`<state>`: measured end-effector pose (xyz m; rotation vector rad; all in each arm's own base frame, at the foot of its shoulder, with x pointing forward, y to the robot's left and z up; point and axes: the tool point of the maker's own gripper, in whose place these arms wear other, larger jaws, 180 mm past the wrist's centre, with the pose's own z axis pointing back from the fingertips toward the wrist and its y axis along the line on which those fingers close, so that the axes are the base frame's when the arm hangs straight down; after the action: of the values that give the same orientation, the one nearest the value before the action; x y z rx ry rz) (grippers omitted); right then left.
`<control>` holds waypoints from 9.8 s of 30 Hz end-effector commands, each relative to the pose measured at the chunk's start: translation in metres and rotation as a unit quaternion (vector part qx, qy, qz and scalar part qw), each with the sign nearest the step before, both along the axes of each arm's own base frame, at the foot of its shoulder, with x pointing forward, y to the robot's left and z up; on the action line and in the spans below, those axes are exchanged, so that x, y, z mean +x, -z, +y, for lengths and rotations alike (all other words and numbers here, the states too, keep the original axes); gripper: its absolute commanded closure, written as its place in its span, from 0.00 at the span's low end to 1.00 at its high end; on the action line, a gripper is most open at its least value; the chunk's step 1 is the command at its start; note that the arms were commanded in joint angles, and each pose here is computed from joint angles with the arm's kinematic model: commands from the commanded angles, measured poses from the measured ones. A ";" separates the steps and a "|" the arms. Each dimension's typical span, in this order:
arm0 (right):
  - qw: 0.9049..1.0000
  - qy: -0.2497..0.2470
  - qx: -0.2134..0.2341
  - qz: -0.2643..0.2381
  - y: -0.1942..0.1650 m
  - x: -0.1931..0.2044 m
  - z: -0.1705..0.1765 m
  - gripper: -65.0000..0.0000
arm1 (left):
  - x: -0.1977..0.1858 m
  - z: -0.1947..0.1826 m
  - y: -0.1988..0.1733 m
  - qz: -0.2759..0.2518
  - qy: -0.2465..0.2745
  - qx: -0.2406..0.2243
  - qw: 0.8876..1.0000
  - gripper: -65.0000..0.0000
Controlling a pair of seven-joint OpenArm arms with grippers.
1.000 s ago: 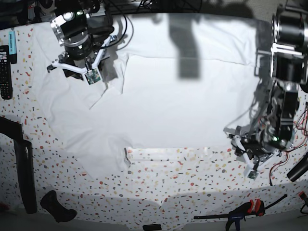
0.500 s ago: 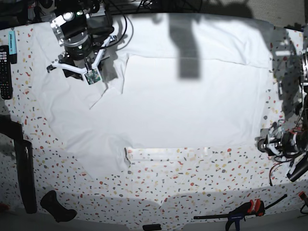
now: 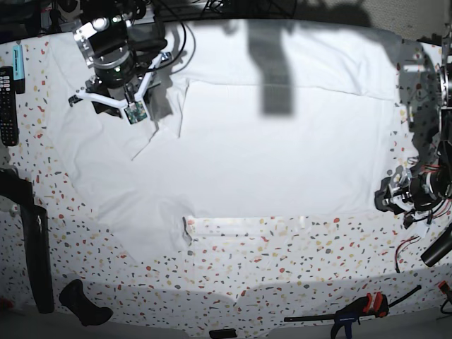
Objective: Fold the T-shirt properly
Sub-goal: 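Move the left gripper down to the folded shirt's side edge, then move the right gripper down to the folded edge opposite the left gripper, then grasp the folded edge with both grippers and fold it toward the collar, then open both grippers and lift them off the folded shirt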
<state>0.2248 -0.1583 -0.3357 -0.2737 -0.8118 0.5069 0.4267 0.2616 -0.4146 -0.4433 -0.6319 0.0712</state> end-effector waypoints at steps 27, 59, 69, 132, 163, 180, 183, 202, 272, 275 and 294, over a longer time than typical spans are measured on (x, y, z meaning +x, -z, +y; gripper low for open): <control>1.000 -0.001 -0.005 -0.018 -0.010 0.005 -0.001 0.55 | 0.002 -0.021 -0.006 0.002 0.037 -0.018 0.999 0.75; 0.985 0.061 0.057 -0.149 -0.074 0.139 -0.023 0.55 | 0.025 -0.034 -0.040 -0.058 0.057 -0.021 0.996 1.00; 0.987 0.160 0.023 -0.002 -0.037 0.200 -0.087 0.55 | 0.025 -0.034 -0.040 -0.058 0.057 -0.021 0.996 1.00; 0.951 0.215 0.168 0.143 0.059 0.237 -0.098 1.00 | 0.029 -0.034 -0.044 -0.066 0.056 -0.021 0.996 1.00; 0.993 -0.023 0.116 -0.010 -0.040 0.179 -0.032 1.00 | 0.011 -0.034 -0.104 -0.173 0.082 0.005 0.981 1.00; 0.996 0.002 0.078 -0.052 -0.068 0.090 -0.066 1.00 | -0.063 -0.050 -0.151 -0.220 0.139 0.077 0.962 1.00; 0.996 0.003 0.066 -0.059 -0.075 0.076 -0.067 1.00 | -0.073 -0.053 -0.144 -0.207 0.149 0.082 0.963 1.00; 0.994 0.058 0.073 0.060 -0.026 -0.004 -0.064 1.00 | -0.137 -0.038 -0.093 -0.094 0.172 0.119 0.973 1.00; 0.969 0.171 0.151 0.095 0.010 -0.012 -0.138 0.68 | -0.144 -0.025 -0.079 -0.121 0.135 0.151 0.972 0.78; 0.966 0.199 0.140 0.087 0.001 -0.014 -0.156 0.68 | -0.144 -0.025 -0.079 -0.121 0.135 0.152 0.972 0.78; 0.977 0.080 0.171 -0.098 -0.122 0.029 -0.160 0.68 | -0.144 -0.034 -0.077 -0.124 0.130 0.135 0.974 0.78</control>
<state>0.2486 -0.3180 -0.2288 -0.0575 -0.9923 0.1580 0.2743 0.2264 -0.3521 -0.2710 -0.7636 -0.3067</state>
